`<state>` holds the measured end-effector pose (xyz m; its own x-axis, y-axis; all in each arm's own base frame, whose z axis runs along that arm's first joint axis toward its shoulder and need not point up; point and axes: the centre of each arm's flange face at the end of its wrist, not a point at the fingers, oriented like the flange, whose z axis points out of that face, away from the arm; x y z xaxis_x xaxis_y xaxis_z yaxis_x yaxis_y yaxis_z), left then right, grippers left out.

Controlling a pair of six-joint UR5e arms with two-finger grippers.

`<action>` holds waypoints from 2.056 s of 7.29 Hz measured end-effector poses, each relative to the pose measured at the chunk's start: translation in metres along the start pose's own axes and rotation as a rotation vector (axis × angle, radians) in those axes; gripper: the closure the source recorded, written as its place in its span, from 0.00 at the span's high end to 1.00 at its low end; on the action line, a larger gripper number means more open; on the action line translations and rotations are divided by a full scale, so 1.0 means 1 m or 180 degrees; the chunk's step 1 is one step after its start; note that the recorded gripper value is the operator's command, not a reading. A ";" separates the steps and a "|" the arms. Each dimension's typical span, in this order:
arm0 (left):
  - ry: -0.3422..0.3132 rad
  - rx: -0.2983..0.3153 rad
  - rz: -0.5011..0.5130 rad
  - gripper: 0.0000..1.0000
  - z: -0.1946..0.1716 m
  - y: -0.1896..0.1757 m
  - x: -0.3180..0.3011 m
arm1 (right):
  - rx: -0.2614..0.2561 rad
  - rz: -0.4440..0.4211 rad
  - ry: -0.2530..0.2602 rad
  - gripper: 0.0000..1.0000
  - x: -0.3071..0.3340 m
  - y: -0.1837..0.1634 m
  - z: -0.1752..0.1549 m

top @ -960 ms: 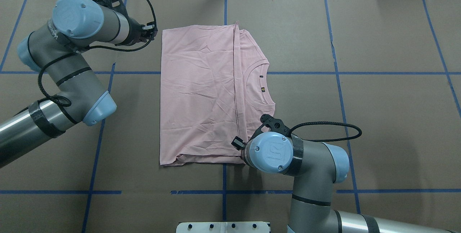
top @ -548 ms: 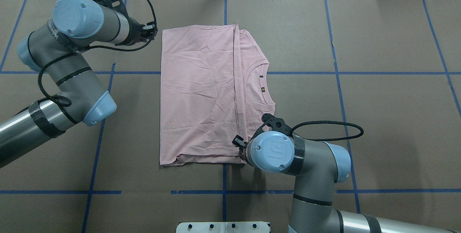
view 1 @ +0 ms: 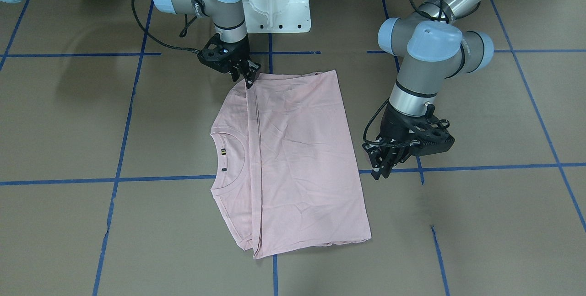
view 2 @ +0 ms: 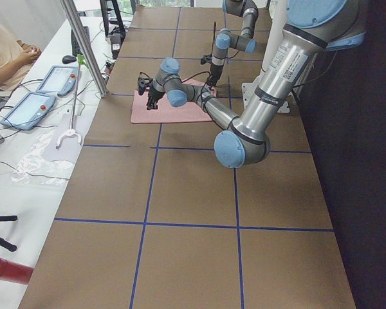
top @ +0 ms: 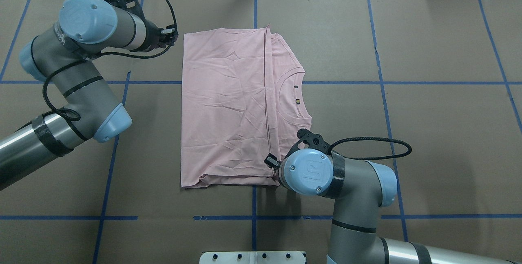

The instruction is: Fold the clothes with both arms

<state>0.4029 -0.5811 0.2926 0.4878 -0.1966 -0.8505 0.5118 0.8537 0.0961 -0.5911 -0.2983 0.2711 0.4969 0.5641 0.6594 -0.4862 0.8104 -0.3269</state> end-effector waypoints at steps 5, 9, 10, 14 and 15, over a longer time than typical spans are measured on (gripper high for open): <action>0.0004 0.0001 -0.0004 0.32 -0.001 0.000 0.000 | -0.0022 0.0000 -0.0056 0.00 -0.004 0.002 -0.010; 0.0088 -0.0276 -0.0360 0.32 -0.031 0.081 0.016 | -0.0060 0.0043 -0.0157 0.00 0.002 0.003 -0.032; 0.0105 -0.0411 -0.0499 0.32 -0.044 0.131 0.012 | -0.0072 0.0049 -0.0146 0.00 0.007 0.007 -0.041; -0.0138 -0.0687 -0.0797 0.40 -0.056 0.268 -0.031 | -0.0072 0.0035 -0.0075 0.00 0.019 0.013 -0.049; -0.0192 -0.0735 -0.0816 0.47 -0.054 0.286 -0.035 | -0.0074 0.0033 -0.0074 0.00 0.019 0.013 -0.049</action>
<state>0.4941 -0.3043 0.3222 0.4085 -0.4409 -0.7992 0.4529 0.8581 -0.2420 -0.5527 -0.2690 0.2459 0.4751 0.5688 0.6713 -0.4742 0.8082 -0.3492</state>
